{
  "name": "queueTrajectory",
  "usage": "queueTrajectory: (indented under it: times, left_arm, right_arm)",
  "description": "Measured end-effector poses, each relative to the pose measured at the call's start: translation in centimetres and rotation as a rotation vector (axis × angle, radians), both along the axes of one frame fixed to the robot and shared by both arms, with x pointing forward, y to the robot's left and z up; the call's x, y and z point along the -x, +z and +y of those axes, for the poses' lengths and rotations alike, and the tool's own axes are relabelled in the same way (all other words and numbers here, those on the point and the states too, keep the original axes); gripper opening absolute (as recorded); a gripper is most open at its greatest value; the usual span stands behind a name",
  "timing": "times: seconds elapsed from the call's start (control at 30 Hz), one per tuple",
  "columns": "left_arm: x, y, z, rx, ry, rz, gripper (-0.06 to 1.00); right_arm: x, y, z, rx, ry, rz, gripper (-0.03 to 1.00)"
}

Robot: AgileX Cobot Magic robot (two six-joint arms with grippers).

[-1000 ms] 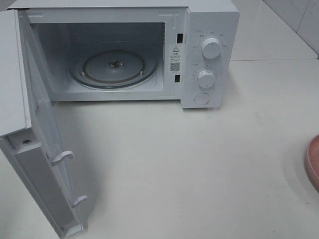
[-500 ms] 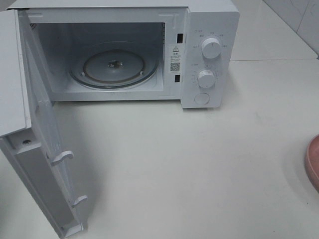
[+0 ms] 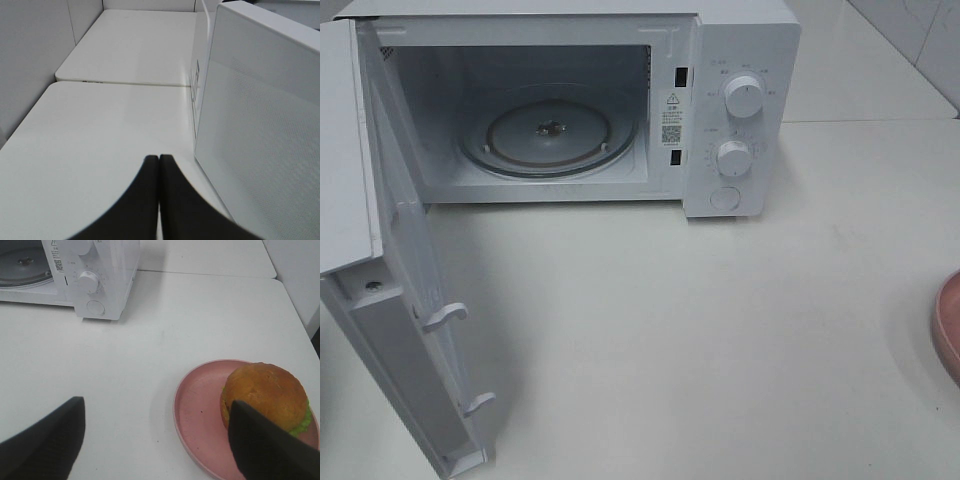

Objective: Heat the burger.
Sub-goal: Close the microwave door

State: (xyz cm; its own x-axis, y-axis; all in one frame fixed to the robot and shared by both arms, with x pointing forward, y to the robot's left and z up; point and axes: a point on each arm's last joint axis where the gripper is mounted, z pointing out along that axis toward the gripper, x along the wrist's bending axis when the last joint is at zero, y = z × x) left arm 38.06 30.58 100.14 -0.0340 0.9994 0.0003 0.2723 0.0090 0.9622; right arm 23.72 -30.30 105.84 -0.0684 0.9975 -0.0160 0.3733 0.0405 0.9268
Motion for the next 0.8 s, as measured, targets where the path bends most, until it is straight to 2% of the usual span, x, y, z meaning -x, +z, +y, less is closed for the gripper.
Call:
queueTrajectory:
  times: [0.07,0.17,0.23,0.33,0.4,0.57,0.6,0.7,0.8]
  left_arm:
    - [-1.3,-0.3,0.1,0.052,0.017,-0.033,0.00]
    - [-1.5,-0.4,0.0,0.053,0.013,-0.043,0.00]
    - [-2.8,-1.3,-0.4,0.024,-0.046,-0.030,0.00]
    - [-3.1,-1.5,-0.5,0.018,-0.066,-0.024,0.00]
    - [-4.0,-2.5,-1.4,0.019,-0.171,-0.009,0.00]
    - [-4.7,-3.3,-2.3,0.050,-0.260,-0.008,0.00]
    - [-5.0,-3.5,-2.7,0.058,-0.306,-0.031,0.00]
    - [-5.4,-3.8,-3.3,0.072,-0.362,-0.053,0.00]
    - [-5.7,-4.2,-3.8,0.080,-0.396,-0.047,0.00]
  right_arm:
    - [0.0,0.0,0.0,0.000,0.000,0.000,0.74]
    - [0.0,0.0,0.0,0.000,0.000,0.000,0.74]
    - [0.0,0.0,0.0,0.000,0.000,0.000,0.74]
    - [0.0,0.0,0.0,0.000,0.000,0.000,0.74]
    - [0.0,0.0,0.0,0.000,0.000,0.000,0.74]
    - [0.0,0.0,0.0,0.000,0.000,0.000,0.74]
    - [0.0,0.0,0.0,0.000,0.000,0.000,0.74]
    - [0.0,0.0,0.0,0.000,0.000,0.000,0.74]
    - [0.0,0.0,0.0,0.000,0.000,0.000,0.74]
